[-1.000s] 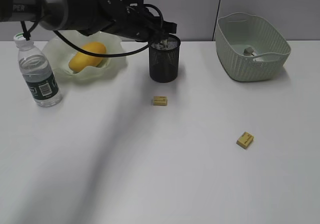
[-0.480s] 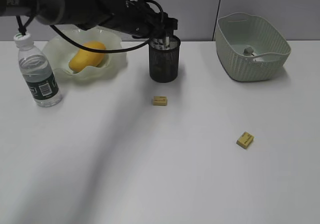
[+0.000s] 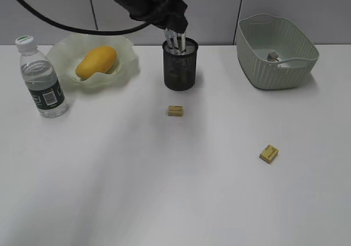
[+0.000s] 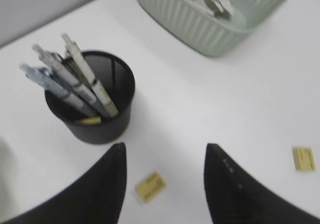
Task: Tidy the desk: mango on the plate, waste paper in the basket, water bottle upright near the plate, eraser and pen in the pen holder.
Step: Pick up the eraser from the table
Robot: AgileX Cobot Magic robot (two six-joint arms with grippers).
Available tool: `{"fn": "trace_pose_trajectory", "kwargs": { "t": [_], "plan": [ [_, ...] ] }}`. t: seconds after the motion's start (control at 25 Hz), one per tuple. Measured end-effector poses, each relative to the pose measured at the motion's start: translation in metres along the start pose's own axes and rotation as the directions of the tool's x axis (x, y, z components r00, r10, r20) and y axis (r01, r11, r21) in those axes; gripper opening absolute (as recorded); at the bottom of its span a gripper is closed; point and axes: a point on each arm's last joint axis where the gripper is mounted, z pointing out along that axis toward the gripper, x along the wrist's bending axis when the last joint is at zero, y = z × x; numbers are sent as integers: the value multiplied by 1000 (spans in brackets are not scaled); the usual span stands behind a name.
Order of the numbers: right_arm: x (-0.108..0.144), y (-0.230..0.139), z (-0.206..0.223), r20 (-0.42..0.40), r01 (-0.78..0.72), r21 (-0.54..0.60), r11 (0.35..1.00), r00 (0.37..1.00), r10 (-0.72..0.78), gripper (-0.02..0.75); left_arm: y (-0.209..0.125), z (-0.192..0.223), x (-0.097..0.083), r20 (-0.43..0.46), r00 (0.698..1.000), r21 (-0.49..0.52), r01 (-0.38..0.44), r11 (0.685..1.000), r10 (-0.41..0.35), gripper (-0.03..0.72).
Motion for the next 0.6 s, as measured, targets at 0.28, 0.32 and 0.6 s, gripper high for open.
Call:
{"fn": "trace_pose_trajectory", "kwargs": {
  "t": [0.28,0.32,0.6],
  "plan": [
    [0,0,0,0,0,0,1000,1000,0,474,-21,-34,-6,-11,1000,320,-11,947,15,387],
    [0,0,0,0,0,0,1000,1000,0,474,-24,-39,-5,-38,999,357,1,934,13,387],
    [0,0,0,0,0,1,1000,1000,0,474,-24,-73,0,-203,979,397,105,912,-24,387]
  ]
}}
